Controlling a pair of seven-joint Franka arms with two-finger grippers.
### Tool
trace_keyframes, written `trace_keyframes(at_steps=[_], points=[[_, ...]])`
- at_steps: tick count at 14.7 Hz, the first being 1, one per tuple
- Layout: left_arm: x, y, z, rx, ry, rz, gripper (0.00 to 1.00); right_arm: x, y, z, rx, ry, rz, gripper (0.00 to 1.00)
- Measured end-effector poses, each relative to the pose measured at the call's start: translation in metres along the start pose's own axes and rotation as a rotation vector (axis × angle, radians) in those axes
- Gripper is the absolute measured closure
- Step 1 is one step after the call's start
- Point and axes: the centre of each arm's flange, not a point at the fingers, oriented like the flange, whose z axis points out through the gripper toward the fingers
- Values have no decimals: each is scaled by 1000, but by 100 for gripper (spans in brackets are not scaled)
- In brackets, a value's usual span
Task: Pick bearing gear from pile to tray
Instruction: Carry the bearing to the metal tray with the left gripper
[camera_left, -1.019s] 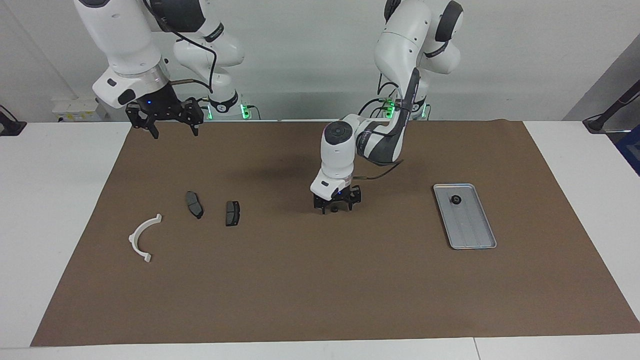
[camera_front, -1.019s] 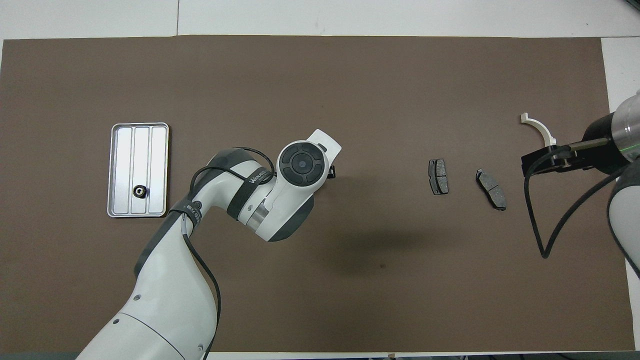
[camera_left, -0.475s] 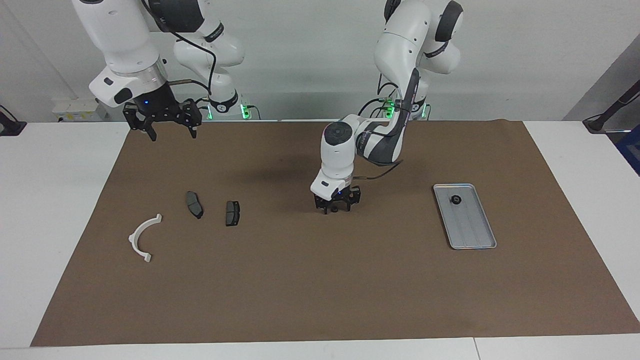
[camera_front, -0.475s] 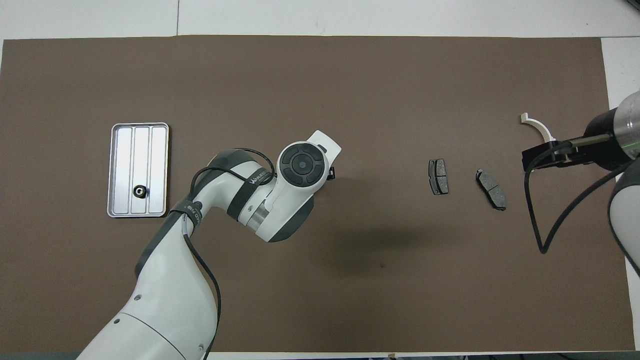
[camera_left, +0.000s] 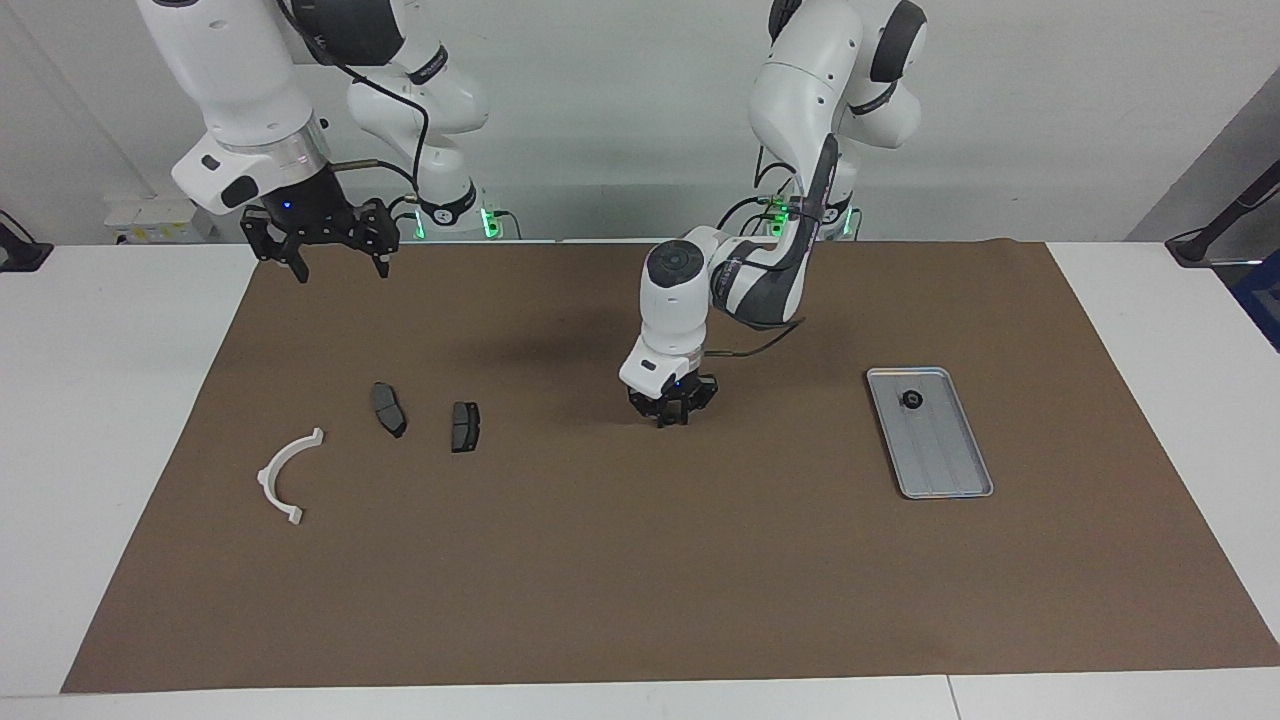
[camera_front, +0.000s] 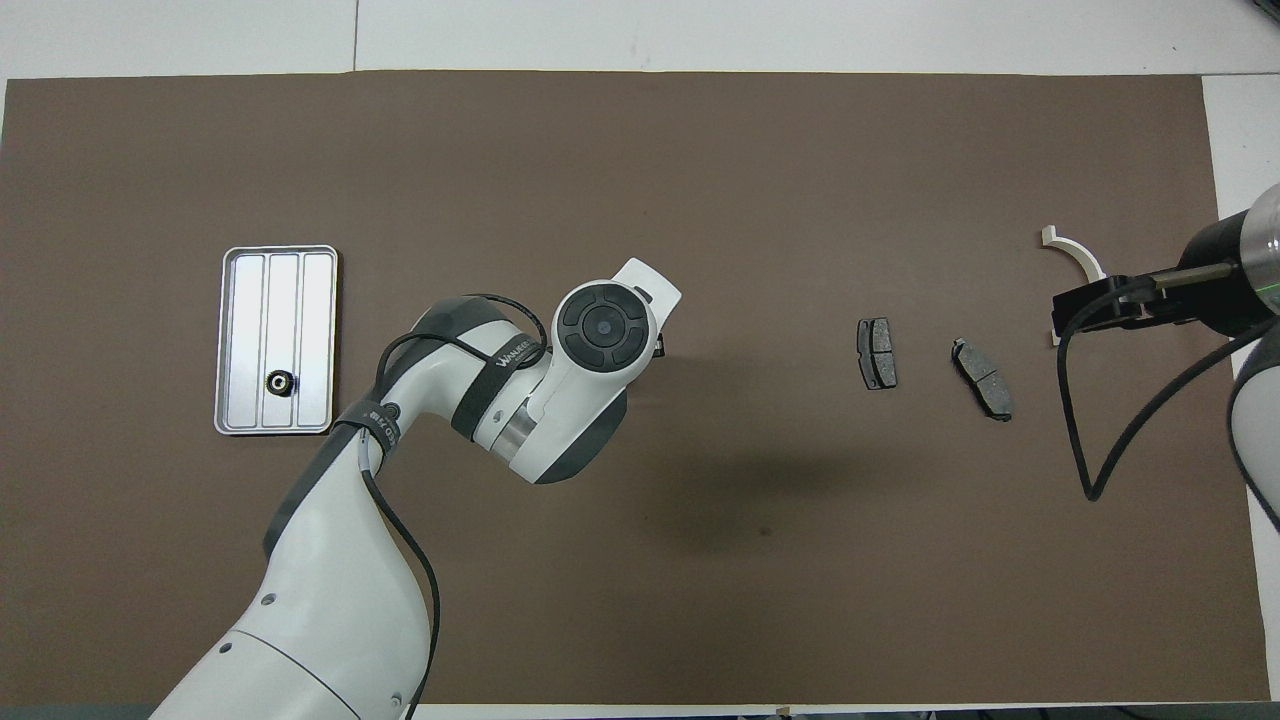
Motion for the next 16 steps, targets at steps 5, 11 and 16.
trace_keyframes(at_steps=[5,11,16], points=[[72,-66,-104,28,7,-57,76,0,0,0,0,1,0,0],[152,-354,-183,29,-20,3,76,0,0,0,0,1,0,0],[158,-475,-110,3,78,25,76,0,-4,0,0,1,-7,0]])
